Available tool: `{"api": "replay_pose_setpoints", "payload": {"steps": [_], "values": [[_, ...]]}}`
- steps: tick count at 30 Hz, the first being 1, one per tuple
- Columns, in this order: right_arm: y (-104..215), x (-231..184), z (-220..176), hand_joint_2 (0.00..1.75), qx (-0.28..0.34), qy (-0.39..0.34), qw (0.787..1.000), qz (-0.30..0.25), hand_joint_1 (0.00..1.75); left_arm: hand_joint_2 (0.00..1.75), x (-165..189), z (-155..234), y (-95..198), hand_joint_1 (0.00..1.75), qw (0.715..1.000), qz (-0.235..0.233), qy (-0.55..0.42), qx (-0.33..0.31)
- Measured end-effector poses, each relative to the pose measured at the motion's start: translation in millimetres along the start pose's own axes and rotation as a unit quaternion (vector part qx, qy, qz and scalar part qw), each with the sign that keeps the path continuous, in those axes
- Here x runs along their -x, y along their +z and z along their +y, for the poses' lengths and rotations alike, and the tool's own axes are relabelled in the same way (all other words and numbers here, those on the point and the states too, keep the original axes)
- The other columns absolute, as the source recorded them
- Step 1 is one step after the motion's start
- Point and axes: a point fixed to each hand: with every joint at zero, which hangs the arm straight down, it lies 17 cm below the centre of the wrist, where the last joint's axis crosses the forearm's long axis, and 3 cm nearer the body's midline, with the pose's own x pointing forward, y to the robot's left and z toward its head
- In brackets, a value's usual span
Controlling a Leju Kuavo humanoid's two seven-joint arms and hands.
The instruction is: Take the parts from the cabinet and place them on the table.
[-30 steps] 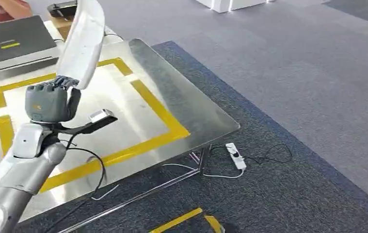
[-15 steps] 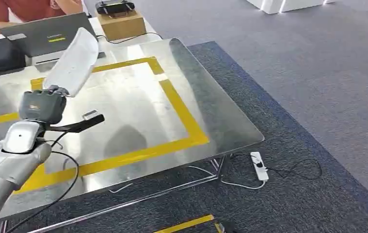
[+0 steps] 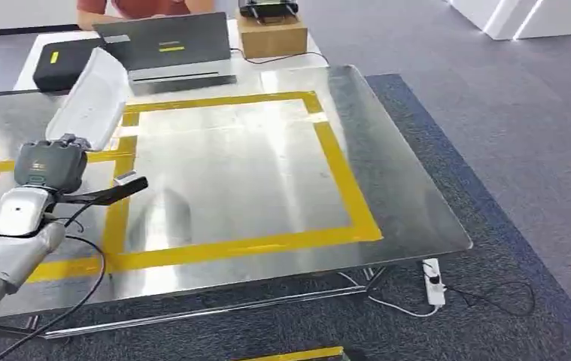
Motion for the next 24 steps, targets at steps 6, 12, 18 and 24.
{"api": "replay_pose_setpoints", "payload": {"steps": [6,12,18,24], "values": [[2,-9,1,0.00,0.000,0.003,1.000,-0.008,0.00,1.75,-1,-13,5,1.75,1.000,0.003,-0.003,0.022],[2,-8,2,0.00,-0.001,0.004,1.000,-0.008,0.00,1.75,8,-23,10,1.75,0.999,0.011,-0.003,0.039],[1,-4,2,0.00,0.000,0.001,1.000,-0.008,0.00,1.75,7,-28,12,1.75,0.999,0.009,0.000,0.048],[1,-1,2,0.00,0.001,0.005,1.000,-0.001,0.00,1.75,8,-40,16,1.75,0.997,0.000,-0.016,0.073]]}}
